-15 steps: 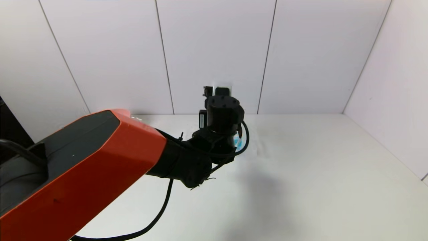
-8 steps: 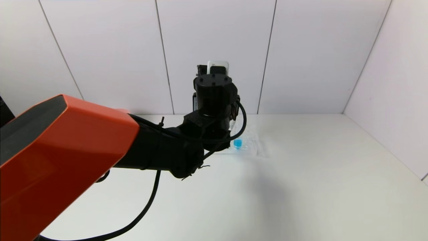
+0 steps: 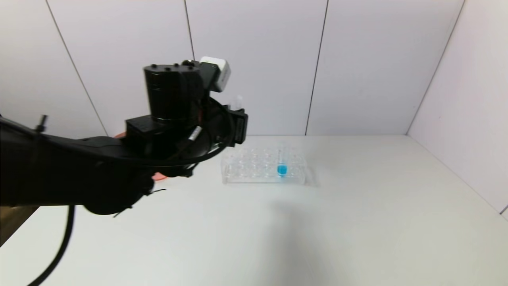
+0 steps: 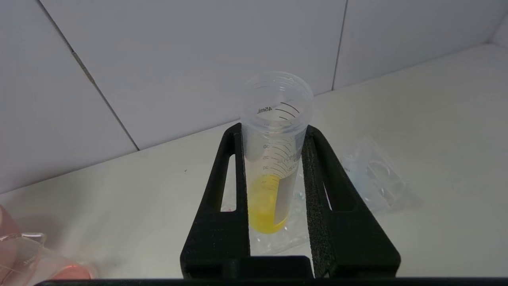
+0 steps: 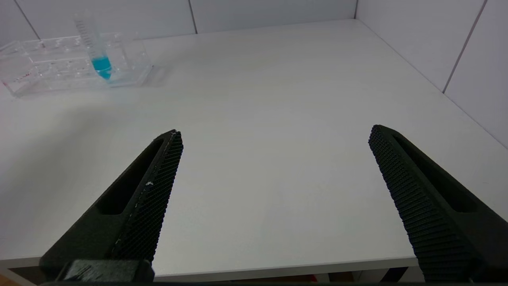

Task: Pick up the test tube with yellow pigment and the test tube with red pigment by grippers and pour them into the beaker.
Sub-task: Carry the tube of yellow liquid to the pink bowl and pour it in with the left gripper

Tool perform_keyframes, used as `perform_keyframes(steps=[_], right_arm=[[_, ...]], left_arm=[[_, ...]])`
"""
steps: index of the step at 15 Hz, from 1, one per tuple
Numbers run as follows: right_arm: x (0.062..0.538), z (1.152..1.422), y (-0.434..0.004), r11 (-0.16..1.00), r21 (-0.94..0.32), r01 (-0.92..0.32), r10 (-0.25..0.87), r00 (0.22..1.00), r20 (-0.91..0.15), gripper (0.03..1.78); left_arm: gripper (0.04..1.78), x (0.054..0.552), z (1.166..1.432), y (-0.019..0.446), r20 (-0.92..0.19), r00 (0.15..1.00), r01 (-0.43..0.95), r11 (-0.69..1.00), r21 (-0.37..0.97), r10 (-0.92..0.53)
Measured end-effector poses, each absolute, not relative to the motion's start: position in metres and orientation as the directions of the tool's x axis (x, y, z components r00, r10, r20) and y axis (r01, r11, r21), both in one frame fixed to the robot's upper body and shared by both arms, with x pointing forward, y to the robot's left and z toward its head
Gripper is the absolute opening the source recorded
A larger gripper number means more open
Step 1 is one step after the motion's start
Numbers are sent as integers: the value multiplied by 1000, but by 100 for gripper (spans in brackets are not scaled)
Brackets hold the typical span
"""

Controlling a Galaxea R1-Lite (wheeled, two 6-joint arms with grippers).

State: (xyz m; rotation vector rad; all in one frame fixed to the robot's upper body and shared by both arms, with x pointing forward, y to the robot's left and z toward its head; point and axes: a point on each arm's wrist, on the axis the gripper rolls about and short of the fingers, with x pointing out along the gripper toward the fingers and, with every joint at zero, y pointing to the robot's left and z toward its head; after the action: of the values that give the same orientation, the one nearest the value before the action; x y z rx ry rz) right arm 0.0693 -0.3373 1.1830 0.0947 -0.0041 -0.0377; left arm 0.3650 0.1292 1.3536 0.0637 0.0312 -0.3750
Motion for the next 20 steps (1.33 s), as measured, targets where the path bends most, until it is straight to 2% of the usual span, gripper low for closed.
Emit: perform_keyframes(steps=[5,12,16,20], right_arm=[[69,1183,-337,995,95,38,-38,999,2,171],[69,1183,-337,995,95,38,-38,999,2,171],[69,1183,-337,995,95,37,-38,999,2,171],[69,1183,-337,995,95,38,-38,999,2,171]], left_arm=[[42,341,1361,257,-134,874,474,880,27,-466],[42,311,1348,396,-160,892,433,900,41,-422],[42,327,1324,439,-214,903,397,915,76,-374],[42,356,1323,459,-251,895,393,918,58,-368]])
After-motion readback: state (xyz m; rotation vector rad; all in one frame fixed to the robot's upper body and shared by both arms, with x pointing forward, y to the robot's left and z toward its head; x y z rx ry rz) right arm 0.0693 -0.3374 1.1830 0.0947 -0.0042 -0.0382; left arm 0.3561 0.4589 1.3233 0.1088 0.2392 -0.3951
